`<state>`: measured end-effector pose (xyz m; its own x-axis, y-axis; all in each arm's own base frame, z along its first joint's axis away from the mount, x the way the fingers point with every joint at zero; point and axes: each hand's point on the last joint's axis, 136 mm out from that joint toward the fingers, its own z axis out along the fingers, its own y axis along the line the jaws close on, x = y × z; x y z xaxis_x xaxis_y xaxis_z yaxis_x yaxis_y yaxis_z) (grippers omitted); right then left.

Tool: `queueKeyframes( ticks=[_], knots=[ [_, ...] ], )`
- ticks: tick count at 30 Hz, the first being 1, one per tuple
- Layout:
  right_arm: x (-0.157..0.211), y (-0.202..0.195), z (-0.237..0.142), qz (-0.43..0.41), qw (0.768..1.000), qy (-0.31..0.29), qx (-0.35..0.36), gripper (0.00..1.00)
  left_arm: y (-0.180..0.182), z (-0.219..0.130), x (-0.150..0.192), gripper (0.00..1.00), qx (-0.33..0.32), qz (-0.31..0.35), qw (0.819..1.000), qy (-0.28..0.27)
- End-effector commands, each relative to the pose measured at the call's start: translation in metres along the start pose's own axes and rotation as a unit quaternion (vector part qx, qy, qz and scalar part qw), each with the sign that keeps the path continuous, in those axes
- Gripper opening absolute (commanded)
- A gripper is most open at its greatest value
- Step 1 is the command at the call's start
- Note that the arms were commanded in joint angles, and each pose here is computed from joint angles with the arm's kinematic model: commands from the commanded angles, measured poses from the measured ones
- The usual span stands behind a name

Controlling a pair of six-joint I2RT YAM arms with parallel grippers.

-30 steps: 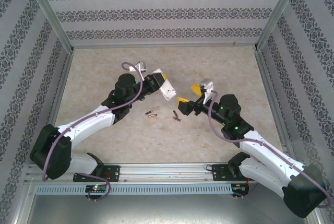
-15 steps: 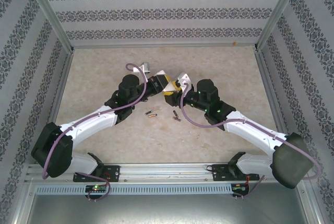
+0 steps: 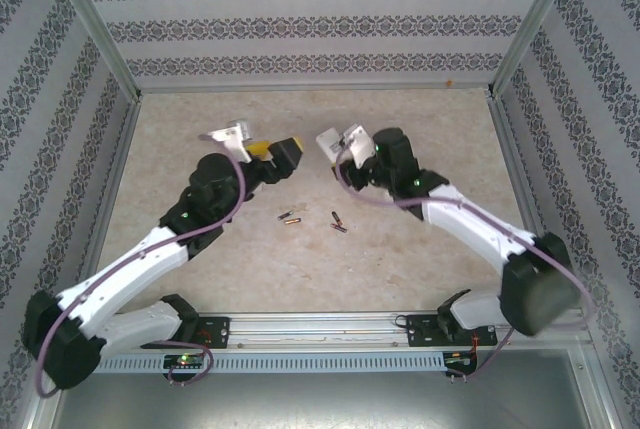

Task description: Load the batteries into the remote control

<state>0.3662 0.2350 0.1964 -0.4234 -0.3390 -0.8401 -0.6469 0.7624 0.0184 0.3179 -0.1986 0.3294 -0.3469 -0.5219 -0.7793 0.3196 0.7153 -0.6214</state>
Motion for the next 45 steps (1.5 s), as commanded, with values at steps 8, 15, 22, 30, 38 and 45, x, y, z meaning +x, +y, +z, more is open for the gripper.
queueKeyframes(
  ticks=[8, 15, 22, 30, 38, 45],
  knots=[
    [0.047, -0.010, 0.072, -0.005, 0.989, 0.149, -0.008, 0.32, 0.053, -0.026, 0.039, 1.00, -0.082, 0.111, 0.988, 0.064],
    [0.091, 0.002, 0.086, -0.270, 0.919, 0.262, -0.118, 0.31, 0.046, -0.029, 0.047, 1.00, -0.034, 0.119, 0.991, 0.050],
    [0.120, 0.015, 0.103, -0.361, 0.856, 0.305, -0.209, 0.30, 0.049, -0.027, 0.058, 1.00, -0.023, 0.119, 0.991, 0.060],
    [0.126, 0.026, 0.129, -0.423, 0.833, 0.283, -0.218, 0.51, 0.057, -0.027, 0.065, 1.00, -0.033, 0.120, 0.990, 0.066],
    [0.059, 0.032, 0.104, -0.359, 0.901, 0.168, -0.176, 0.66, 0.068, -0.025, 0.072, 1.00, -0.051, 0.123, 0.988, 0.072],
    [0.033, 0.033, 0.053, -0.136, 0.983, 0.073, -0.102, 0.72, 0.073, -0.012, 0.086, 1.00, -0.052, 0.161, 0.980, 0.105]
  ],
)
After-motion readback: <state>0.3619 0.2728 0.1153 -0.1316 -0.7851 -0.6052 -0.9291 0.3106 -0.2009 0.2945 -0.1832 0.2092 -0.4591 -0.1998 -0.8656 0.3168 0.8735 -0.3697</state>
